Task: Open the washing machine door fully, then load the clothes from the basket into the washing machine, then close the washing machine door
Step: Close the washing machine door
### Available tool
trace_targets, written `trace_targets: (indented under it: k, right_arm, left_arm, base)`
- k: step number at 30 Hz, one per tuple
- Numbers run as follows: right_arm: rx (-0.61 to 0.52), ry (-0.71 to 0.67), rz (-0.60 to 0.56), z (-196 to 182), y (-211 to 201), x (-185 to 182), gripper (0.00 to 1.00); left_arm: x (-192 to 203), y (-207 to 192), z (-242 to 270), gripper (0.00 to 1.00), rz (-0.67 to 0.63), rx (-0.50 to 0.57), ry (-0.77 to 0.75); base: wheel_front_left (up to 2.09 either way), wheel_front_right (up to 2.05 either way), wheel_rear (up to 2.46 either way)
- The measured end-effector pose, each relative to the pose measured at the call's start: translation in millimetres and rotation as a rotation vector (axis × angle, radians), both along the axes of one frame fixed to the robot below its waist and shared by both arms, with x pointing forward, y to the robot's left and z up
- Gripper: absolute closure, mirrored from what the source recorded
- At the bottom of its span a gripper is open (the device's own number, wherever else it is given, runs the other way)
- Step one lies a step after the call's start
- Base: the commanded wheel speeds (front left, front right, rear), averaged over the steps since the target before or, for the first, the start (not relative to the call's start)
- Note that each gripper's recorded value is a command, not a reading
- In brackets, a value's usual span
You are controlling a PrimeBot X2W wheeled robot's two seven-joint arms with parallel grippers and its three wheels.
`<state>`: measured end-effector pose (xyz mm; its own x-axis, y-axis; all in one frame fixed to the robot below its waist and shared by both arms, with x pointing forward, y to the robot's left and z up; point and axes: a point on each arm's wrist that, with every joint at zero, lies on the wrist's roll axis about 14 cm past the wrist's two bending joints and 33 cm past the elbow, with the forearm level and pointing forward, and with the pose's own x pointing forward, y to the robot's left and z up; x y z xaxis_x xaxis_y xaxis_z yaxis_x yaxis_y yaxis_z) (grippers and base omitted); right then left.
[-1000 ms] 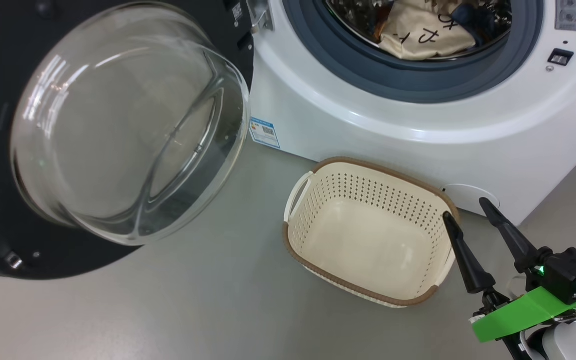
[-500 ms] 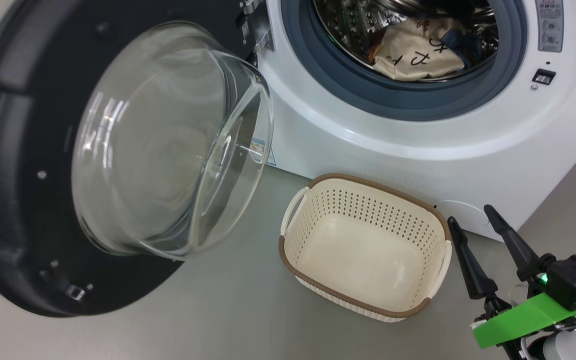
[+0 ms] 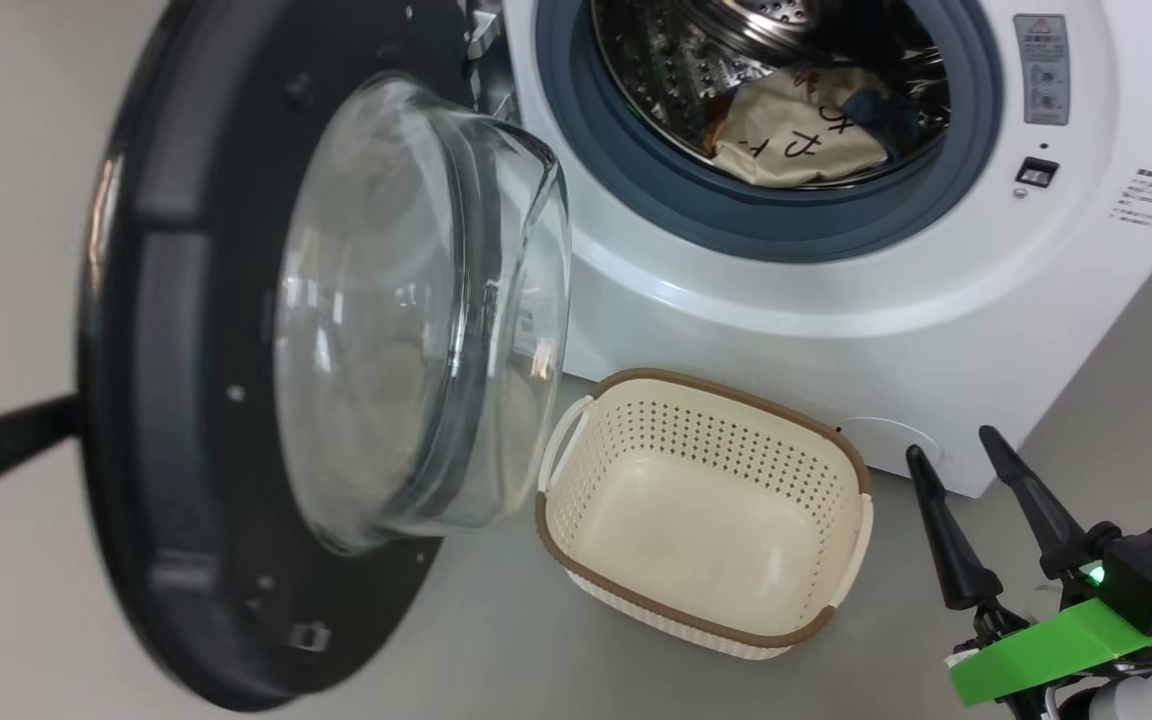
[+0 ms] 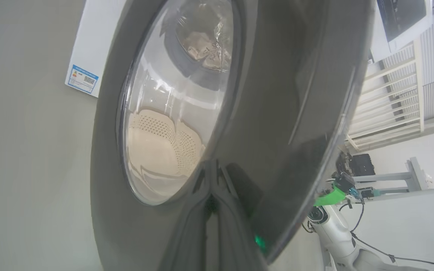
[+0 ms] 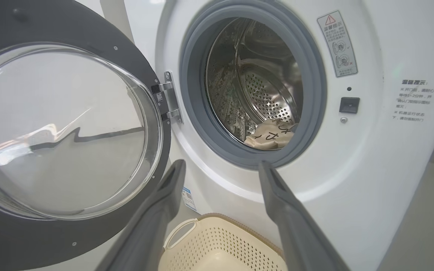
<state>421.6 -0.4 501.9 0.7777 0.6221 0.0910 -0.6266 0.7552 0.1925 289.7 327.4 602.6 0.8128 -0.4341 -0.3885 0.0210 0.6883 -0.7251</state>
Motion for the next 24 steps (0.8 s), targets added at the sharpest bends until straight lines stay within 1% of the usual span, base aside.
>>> trace_targets:
  k: [7,10,17,23,24]
  right_arm:
    - [-0.009,0.010,-0.068,-2,-24,-3,0.00]
    - [-0.010,0.012,-0.102,-2,-36,-4,0.00]
    - [0.001,0.003,-0.191,3,-63,-6,0.00]
    - [0.004,0.000,-0.252,5,-84,-9,0.00]
    - [0.006,-0.002,-0.279,6,-93,-11,0.00]
  left_arm:
    - [12,-59,0,1.00,-0.214,0.008,-0.015]
    - [17,-78,0,1.00,-0.281,0.011,-0.021]
    - [34,-117,1,1.00,-0.388,-0.003,-0.060]
    - [50,-144,2,1.00,-0.442,-0.012,-0.097]
    - [57,-153,4,1.00,-0.459,-0.016,-0.111]
  base:
    - [0.00,0.00,0.00]
    - [0.00,0.00,0.00]
    - [0.00,0.00,0.00]
    - [0.00,0.00,0.00]
    - [0.00,0.00,0.00]
